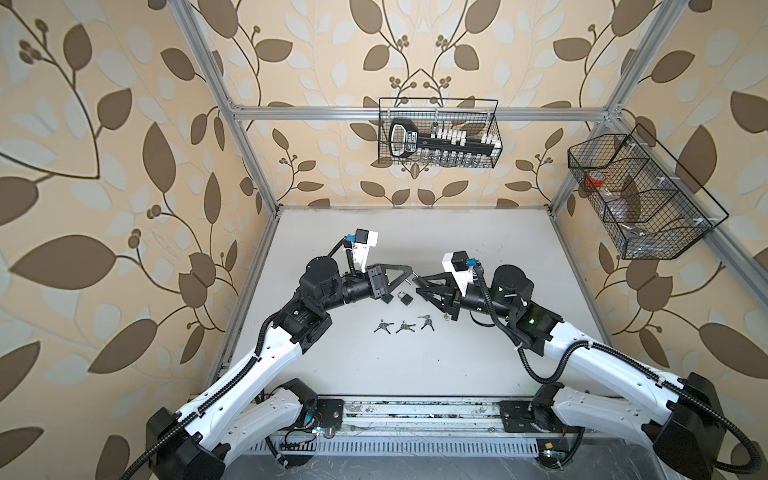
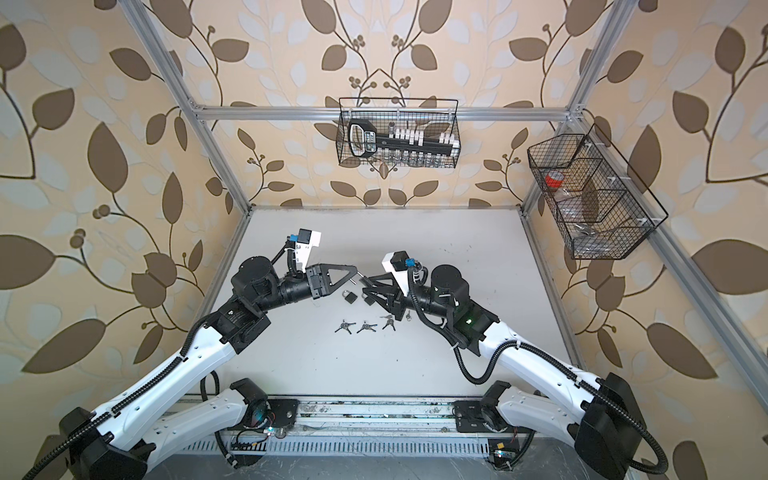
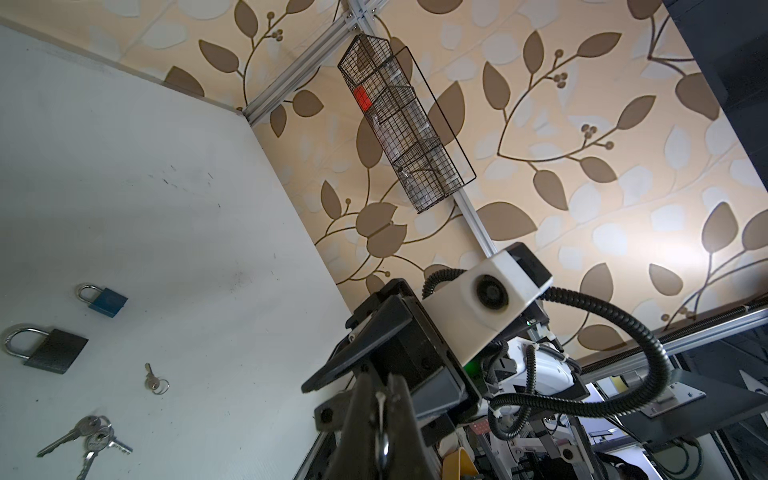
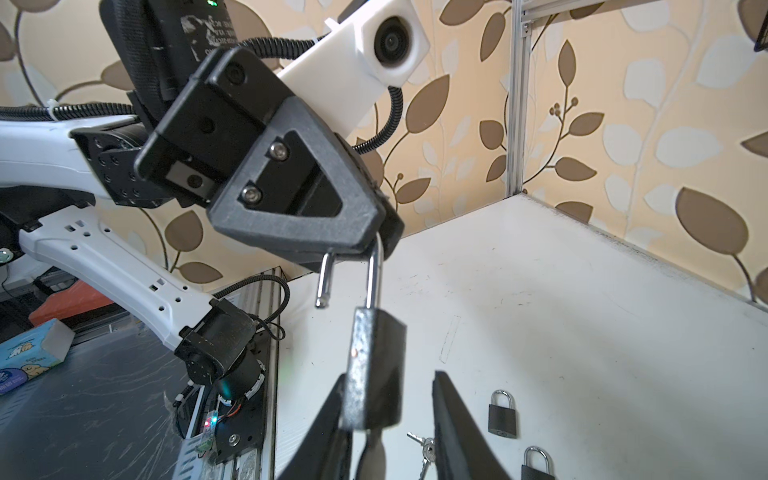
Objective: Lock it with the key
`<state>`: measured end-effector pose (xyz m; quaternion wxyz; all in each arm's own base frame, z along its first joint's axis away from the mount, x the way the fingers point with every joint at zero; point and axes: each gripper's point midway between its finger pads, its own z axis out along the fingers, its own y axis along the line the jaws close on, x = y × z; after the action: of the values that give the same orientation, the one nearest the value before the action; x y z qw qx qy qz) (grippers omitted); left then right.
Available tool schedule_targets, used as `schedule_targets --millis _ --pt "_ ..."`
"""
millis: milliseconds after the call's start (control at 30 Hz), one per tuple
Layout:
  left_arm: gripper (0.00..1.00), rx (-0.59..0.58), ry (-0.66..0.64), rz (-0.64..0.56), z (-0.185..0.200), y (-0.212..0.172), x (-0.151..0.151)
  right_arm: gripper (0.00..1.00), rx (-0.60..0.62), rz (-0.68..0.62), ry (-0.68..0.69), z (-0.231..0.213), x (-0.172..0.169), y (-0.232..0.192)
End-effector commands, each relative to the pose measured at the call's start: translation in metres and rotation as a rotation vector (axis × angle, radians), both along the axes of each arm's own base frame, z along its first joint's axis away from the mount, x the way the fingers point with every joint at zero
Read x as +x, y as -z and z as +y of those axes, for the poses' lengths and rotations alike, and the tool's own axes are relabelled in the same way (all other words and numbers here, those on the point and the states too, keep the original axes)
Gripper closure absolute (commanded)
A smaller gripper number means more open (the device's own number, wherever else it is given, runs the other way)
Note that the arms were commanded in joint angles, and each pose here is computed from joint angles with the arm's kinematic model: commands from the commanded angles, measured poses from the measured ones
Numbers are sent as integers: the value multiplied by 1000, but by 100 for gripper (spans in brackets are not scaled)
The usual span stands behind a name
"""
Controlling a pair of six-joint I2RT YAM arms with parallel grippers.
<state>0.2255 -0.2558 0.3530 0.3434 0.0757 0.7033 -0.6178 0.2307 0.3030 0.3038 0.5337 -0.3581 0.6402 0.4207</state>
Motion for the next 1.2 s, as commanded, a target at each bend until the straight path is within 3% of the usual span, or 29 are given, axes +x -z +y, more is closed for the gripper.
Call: schedule_targets --millis 0,300,600,900,1167 --pt "100 -52 15 -72 -1 -24 -6 68 34 -42 -9 1 -2 -21" --pt "100 -47 19 -64 -3 -22 -5 62 74 -63 -11 -2 -7 -31" --pt "100 -50 18 -64 -3 -23 -5 73 53 -35 -6 -2 -5 -22" --pt "100 -51 24 -65 -4 -24 -5 68 45 -19 -8 1 -3 -17" --pt "100 -49 27 -70 -4 -25 -7 79 46 -13 -5 1 -2 -17"
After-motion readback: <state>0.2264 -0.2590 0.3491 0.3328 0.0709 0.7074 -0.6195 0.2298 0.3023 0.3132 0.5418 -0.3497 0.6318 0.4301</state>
